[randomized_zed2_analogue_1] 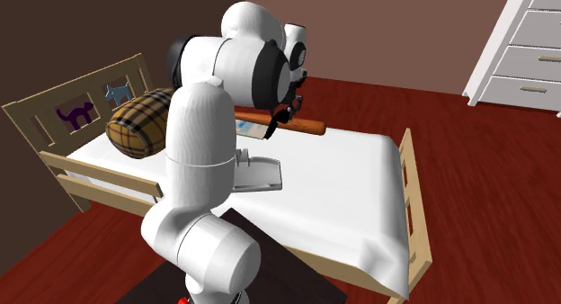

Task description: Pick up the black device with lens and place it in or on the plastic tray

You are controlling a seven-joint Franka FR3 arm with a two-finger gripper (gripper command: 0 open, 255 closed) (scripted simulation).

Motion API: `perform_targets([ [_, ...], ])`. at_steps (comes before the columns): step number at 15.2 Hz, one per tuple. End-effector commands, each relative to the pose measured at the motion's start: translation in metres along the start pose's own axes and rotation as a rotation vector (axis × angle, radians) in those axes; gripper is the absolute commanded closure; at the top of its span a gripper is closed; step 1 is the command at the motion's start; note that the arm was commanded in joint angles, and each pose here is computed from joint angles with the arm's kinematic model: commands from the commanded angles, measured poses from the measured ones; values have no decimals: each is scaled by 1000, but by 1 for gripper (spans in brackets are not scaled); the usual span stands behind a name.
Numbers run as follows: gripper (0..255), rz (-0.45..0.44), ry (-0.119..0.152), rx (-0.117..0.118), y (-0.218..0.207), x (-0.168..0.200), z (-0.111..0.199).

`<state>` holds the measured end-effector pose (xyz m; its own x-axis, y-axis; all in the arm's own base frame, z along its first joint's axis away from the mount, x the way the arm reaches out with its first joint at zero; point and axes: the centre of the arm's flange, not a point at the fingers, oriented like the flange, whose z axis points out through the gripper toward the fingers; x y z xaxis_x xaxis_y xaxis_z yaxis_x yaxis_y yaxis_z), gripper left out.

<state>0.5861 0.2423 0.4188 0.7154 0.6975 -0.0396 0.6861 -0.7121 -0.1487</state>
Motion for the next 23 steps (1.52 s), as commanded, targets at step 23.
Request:
perform_targets([
  [23,255,0,0,0,-196,-141,-54],
])
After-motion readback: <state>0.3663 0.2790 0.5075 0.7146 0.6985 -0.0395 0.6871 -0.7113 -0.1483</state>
